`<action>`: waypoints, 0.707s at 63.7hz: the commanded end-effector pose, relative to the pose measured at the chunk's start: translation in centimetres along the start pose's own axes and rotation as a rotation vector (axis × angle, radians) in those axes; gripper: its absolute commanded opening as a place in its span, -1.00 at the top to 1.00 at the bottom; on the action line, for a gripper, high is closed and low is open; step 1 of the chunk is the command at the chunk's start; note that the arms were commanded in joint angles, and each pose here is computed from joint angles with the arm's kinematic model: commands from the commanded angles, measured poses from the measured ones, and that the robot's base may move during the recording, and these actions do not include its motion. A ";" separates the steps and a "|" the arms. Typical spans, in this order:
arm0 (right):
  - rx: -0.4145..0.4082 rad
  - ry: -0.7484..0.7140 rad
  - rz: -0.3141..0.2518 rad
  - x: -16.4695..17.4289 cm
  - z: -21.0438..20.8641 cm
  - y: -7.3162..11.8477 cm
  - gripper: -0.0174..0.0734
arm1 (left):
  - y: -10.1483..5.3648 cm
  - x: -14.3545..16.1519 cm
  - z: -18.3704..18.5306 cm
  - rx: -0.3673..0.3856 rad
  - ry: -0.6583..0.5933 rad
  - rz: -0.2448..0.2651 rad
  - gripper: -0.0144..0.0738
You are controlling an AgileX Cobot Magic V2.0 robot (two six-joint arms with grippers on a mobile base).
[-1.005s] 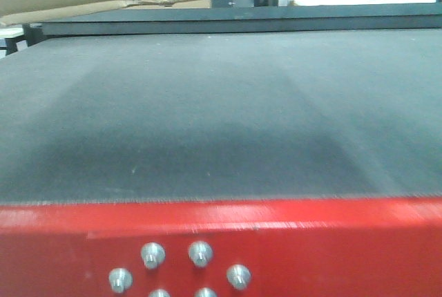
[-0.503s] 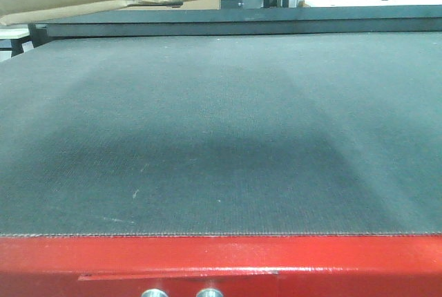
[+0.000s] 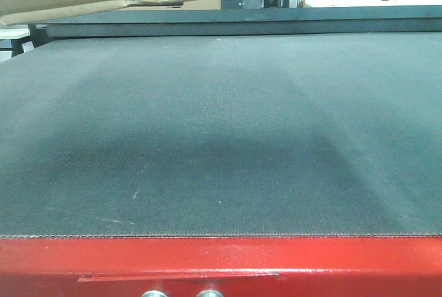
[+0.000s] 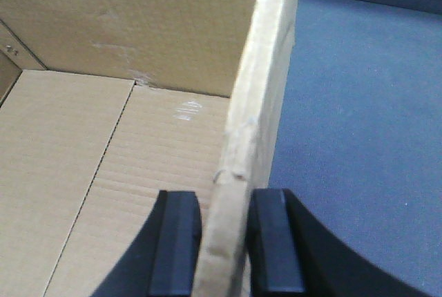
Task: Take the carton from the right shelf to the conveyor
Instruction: 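Carry the carton with both grippers up to the red conveyor, then lower the carton onto the grey belt and open both grippers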
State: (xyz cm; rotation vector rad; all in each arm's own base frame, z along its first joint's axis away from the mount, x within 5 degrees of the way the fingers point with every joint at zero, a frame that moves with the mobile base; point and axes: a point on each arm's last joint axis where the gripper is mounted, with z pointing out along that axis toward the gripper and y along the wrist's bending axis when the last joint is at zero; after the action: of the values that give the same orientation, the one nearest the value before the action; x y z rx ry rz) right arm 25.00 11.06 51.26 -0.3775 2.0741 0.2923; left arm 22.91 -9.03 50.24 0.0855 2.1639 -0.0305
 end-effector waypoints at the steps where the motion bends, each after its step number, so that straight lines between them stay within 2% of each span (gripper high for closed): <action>1: 0.015 -0.098 -0.006 -0.9 -0.9 -0.1 0.77 | 0.1 0.0 -0.5 0.003 -0.012 0.013 0.71; 15: 0.015 -0.098 -0.006 -0.9 -0.9 -0.1 0.77 | 0.1 -0.1 -0.5 0.005 -0.018 0.013 0.71; 27: 0.004 -0.072 0.001 -0.7 -0.7 0.0 0.77 | 0.1 -0.9 -0.3 0.000 -0.091 0.023 0.71; 35: 0.048 0.028 0.036 0.0 0.9 -1.3 0.77 | 0.5 -1.6 2.0 -0.013 -0.107 -0.001 0.71; 45: 0.100 0.150 0.084 1.0 4.7 -3.6 0.77 | 1.1 -1.5 7.3 -0.043 -0.020 -0.021 0.71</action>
State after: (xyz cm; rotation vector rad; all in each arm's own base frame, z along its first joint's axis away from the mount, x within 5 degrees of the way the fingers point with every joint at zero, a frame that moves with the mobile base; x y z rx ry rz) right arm 27.97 10.24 48.86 -0.3018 2.2070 0.2764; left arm 27.93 -9.13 48.24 0.0435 2.1506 -0.0558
